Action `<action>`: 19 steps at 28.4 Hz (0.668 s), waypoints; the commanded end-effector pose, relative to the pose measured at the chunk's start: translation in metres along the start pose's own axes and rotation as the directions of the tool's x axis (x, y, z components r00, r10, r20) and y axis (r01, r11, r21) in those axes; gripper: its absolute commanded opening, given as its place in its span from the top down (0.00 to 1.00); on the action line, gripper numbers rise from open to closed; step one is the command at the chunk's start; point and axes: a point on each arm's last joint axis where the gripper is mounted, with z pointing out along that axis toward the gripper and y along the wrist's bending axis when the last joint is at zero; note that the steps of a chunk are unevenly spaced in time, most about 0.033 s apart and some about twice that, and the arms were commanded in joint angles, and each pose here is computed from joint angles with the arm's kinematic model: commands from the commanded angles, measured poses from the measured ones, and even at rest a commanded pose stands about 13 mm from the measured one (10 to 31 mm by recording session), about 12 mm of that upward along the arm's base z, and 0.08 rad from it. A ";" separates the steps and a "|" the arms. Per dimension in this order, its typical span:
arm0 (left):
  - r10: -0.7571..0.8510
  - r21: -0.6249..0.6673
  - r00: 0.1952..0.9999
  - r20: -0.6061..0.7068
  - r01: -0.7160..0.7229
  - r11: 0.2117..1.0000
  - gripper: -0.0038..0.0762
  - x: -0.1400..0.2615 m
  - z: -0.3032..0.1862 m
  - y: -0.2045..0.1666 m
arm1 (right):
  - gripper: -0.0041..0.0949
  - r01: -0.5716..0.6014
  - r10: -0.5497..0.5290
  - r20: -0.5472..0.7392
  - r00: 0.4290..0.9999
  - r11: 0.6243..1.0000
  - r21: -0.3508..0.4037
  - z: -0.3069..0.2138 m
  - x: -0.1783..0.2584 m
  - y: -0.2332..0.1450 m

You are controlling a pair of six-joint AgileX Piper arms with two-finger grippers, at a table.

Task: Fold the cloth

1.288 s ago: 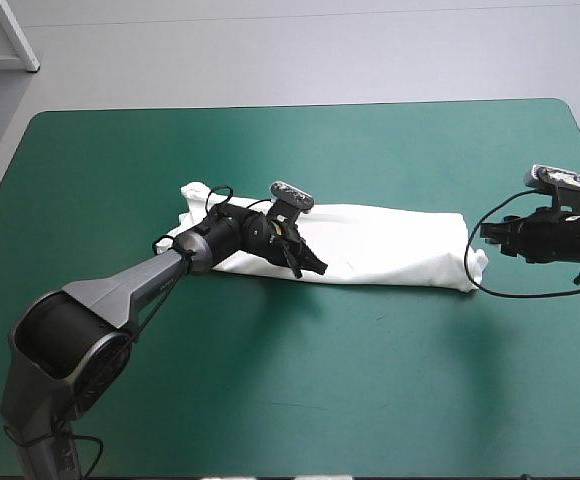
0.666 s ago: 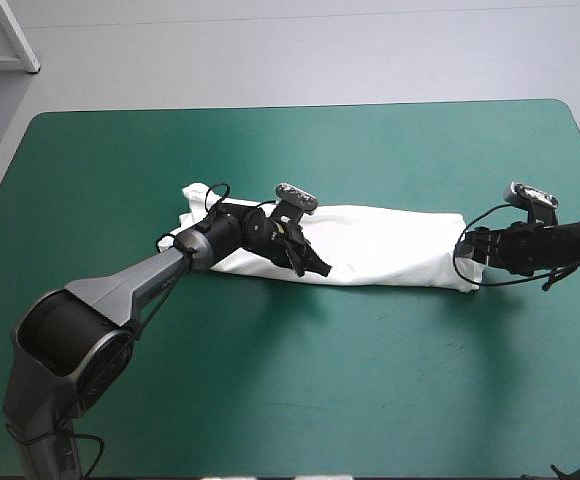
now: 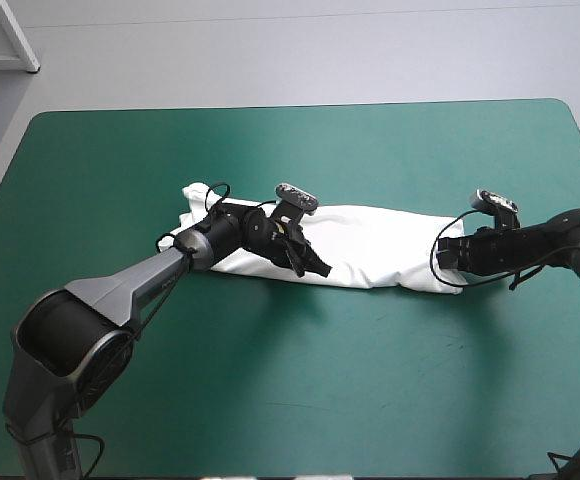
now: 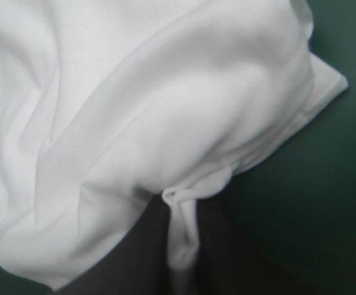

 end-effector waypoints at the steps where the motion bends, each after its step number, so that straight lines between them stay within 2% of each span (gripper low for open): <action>1: -0.002 0.025 1.000 0.028 0.002 1.000 0.92 -0.008 -0.019 -0.009 | 0.96 0.058 -0.059 0.021 0.998 0.998 0.010 -0.009 -0.006 0.008; 5: 0.000 0.022 0.998 0.055 -0.001 1.000 0.92 -0.012 -0.026 -0.009 | 0.96 0.115 -0.117 0.138 0.984 0.993 0.023 -0.036 -0.030 0.026; 11: -0.005 0.009 0.993 0.117 0.004 1.000 0.92 -0.026 -0.050 -0.002 | 0.96 0.211 -0.200 0.219 0.955 0.977 -0.028 -0.069 -0.050 0.065; 14: -0.021 -0.010 0.983 0.185 0.023 1.000 0.92 -0.042 -0.083 0.013 | 0.96 0.270 -0.250 0.221 0.943 0.961 -0.066 -0.074 -0.057 0.089; 19: -0.032 -0.077 0.944 0.328 0.060 0.995 0.92 -0.060 -0.167 0.041 | 0.96 0.379 -0.348 0.249 0.904 0.921 -0.089 -0.070 -0.065 0.140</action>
